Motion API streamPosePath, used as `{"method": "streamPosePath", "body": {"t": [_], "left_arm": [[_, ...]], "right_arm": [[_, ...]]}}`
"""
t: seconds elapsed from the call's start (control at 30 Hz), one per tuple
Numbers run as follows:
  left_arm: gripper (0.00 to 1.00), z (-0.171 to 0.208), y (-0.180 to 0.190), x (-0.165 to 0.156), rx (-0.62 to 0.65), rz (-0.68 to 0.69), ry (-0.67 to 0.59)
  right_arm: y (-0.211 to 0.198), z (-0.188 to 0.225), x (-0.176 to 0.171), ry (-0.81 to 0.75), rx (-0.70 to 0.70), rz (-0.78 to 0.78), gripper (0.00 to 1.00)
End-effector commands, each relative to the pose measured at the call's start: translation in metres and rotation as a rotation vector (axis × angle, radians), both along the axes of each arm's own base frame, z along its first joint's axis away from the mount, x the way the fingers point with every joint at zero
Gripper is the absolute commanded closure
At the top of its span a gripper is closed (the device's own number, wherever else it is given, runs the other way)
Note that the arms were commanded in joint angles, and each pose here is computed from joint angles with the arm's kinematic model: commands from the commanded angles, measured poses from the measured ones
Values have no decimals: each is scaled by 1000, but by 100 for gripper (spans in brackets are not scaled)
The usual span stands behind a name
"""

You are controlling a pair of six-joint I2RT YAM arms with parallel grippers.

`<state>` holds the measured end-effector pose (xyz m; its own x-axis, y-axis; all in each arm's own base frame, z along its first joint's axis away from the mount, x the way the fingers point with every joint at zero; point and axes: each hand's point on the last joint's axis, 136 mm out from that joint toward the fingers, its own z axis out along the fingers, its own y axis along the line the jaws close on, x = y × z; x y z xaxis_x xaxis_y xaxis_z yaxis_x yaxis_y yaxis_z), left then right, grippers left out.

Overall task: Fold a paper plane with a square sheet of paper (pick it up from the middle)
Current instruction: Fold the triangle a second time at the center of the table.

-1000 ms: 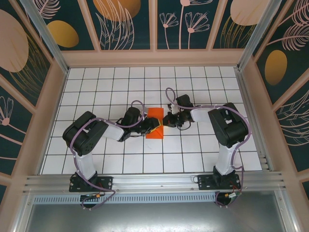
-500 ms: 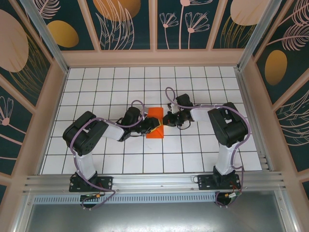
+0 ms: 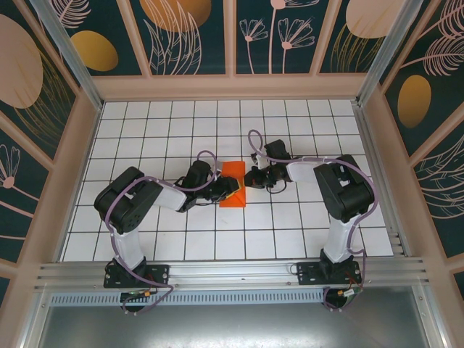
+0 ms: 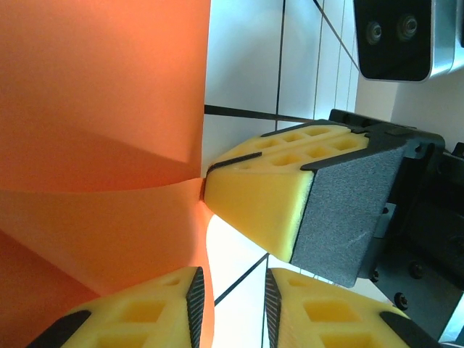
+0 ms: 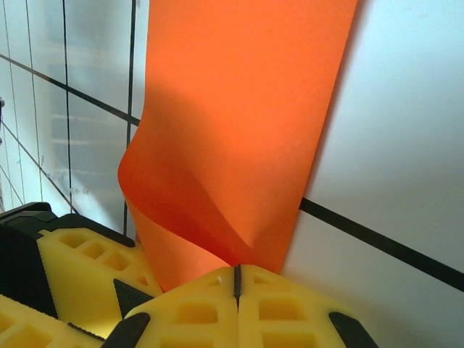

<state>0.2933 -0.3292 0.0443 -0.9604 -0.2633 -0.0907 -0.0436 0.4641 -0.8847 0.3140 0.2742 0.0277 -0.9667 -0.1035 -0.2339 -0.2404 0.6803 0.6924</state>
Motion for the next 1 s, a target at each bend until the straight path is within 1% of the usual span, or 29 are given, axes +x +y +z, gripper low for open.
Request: {"method": "streamPosePath", "body": {"t": [0.0, 0.7, 0.97], "left_arm": [[68, 11, -5, 3, -8, -13, -40], [68, 10, -8, 3, -19, -27, -34], [68, 25, -10, 6, -47, -25, -80]], "right_arm": [[1, 11, 3, -35, 16, 21, 99], [6, 4, 9, -26, 12, 28, 99], [5, 1, 11, -24, -2, 23, 99]]}}
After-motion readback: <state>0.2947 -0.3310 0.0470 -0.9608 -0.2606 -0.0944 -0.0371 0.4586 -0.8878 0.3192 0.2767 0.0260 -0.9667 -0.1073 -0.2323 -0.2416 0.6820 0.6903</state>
